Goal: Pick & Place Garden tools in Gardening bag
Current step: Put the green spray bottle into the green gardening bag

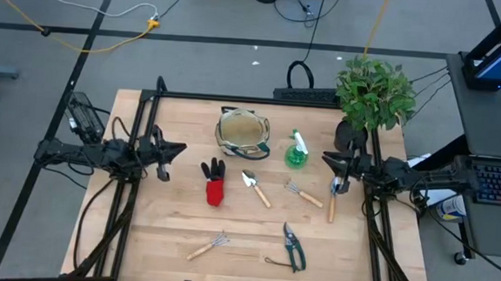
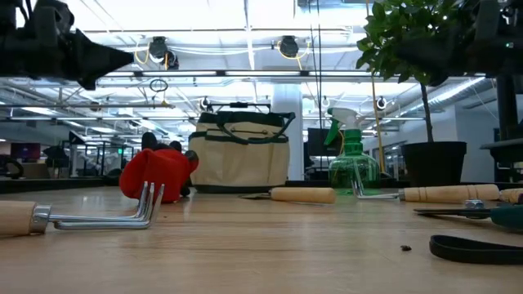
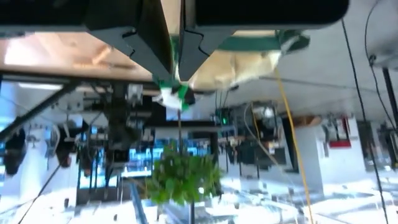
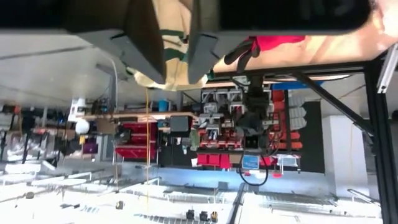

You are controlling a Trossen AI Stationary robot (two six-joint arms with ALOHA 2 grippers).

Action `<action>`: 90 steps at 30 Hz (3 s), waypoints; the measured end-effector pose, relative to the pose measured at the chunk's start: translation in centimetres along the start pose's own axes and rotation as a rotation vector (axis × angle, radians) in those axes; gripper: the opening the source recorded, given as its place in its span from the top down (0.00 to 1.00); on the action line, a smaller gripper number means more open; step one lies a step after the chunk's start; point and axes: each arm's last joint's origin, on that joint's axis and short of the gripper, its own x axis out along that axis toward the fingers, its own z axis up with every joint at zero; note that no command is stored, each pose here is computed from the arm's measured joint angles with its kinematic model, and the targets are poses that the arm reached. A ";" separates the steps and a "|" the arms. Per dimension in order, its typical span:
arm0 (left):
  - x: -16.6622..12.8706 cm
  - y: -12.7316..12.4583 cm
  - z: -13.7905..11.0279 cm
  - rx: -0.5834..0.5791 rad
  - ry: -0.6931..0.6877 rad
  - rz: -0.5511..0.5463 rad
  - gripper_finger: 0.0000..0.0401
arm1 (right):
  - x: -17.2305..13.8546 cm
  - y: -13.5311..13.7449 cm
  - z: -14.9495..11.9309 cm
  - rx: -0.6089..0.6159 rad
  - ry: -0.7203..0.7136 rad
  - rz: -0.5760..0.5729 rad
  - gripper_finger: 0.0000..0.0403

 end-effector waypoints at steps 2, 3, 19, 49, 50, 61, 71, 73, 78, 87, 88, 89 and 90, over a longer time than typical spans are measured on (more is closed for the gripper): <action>0.0 0.0 0.3 0.006 -0.026 -0.013 0.90 | 0.3 0.1 -0.1 0.032 0.002 0.000 0.76; 0.0 0.0 0.5 0.011 -0.034 -0.019 0.89 | 0.5 0.2 -0.1 0.045 0.001 0.000 0.72; 1.6 -0.2 4.8 0.039 -0.025 -0.013 0.59 | 4.8 1.0 0.2 0.002 0.173 -0.165 0.62; 4.1 -1.2 5.1 0.084 0.091 -0.028 0.59 | 9.2 -0.4 -3.3 0.043 0.423 -0.401 0.60; 4.1 -1.2 5.1 0.084 0.091 -0.028 0.59 | 9.2 -0.4 -3.4 0.042 0.429 -0.402 0.60; 4.1 -1.2 5.2 0.080 0.091 -0.028 0.59 | 9.1 -0.7 -3.7 0.027 0.455 -0.444 0.78; 4.1 -1.2 5.2 0.079 0.091 -0.028 0.59 | 9.2 -0.7 -3.6 0.050 0.445 -0.443 0.89; 4.1 -1.2 5.2 0.067 0.091 -0.027 0.59 | 9.2 -0.6 -3.3 0.061 0.414 -0.434 0.89; 4.1 -1.2 5.1 0.057 0.096 -0.027 0.59 | 9.4 -0.1 -2.1 0.079 0.340 -0.359 0.89; 4.1 -1.2 5.1 0.057 0.099 -0.028 0.59 | 9.9 0.6 0.2 0.159 0.138 -0.082 0.89; 4.1 -1.2 5.1 0.057 0.099 -0.028 0.59 | 10.0 0.7 0.4 0.164 0.122 -0.058 0.89; 4.1 -1.2 5.1 0.057 0.099 -0.028 0.59 | 10.0 0.8 0.6 0.169 0.104 -0.036 0.89; 4.1 -1.2 5.1 0.057 0.099 -0.028 0.59 | 10.0 0.8 0.8 0.175 0.081 -0.013 0.89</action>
